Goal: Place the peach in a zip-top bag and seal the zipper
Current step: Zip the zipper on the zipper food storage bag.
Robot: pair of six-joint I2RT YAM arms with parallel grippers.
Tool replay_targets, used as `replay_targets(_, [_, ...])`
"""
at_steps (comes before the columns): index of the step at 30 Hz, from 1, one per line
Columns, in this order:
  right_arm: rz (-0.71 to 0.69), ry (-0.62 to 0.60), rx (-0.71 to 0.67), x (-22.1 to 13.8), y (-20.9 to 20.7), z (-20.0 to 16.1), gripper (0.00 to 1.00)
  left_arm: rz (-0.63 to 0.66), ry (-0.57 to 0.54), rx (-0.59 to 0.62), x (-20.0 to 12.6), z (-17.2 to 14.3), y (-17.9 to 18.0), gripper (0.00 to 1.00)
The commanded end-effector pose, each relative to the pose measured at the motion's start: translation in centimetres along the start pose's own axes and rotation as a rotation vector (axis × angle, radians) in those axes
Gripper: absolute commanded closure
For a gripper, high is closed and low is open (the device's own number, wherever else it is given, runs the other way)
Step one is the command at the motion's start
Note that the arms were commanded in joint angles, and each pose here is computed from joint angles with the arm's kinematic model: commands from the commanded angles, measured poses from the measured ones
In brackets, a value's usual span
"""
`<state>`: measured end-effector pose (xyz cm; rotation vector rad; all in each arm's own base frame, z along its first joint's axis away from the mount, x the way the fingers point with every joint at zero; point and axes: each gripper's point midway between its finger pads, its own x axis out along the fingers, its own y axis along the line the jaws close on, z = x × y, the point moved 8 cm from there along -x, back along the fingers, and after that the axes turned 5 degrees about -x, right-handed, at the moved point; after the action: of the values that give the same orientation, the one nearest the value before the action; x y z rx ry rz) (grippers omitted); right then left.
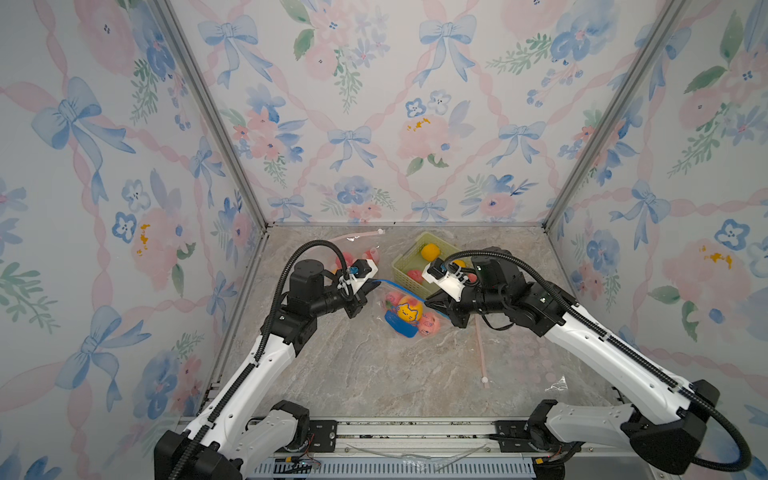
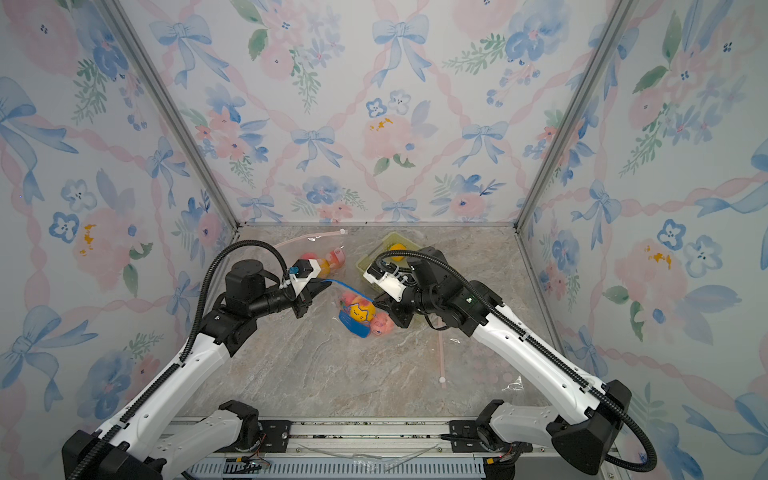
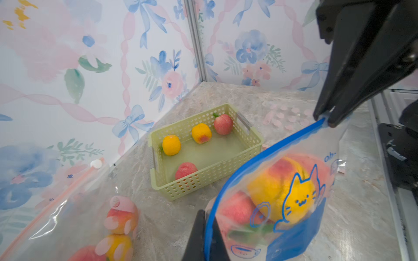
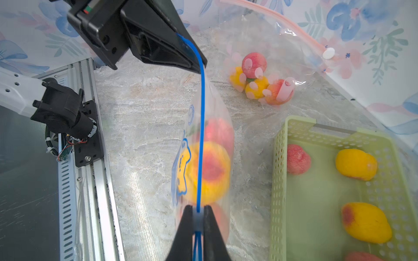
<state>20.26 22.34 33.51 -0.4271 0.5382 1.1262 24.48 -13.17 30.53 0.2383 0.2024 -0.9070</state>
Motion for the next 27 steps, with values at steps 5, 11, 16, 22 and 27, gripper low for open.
replay_targets(5, [-0.028, 0.123, 0.044, 0.3, -0.7, -1.6, 0.95, 0.416, -0.014, -0.151, -2.5, -1.4, 4.5, 1.0])
replay_targets(11, [-0.04, 0.107, 0.053, 1.8, -2.5, -0.4, 0.97, 0.504, -0.039, -0.222, -3.6, -2.9, 5.5, 1.0])
replay_targets(16, [-0.1, 0.08, 0.051, 4.5, -4.5, 1.8, 0.96, 0.538, -0.094, -0.236, -4.0, -3.6, 5.2, 1.0])
replay_targets(22, [-0.225, 0.081, -0.028, 9.2, -6.3, 4.1, 0.97, 0.655, -0.115, -0.269, -4.1, -6.5, 5.5, 1.0])
replay_targets(27, [-0.301, 0.112, -0.074, 14.0, -8.2, 4.7, 1.0, 0.69, -0.125, -0.284, -3.5, -8.7, 5.6, 1.0])
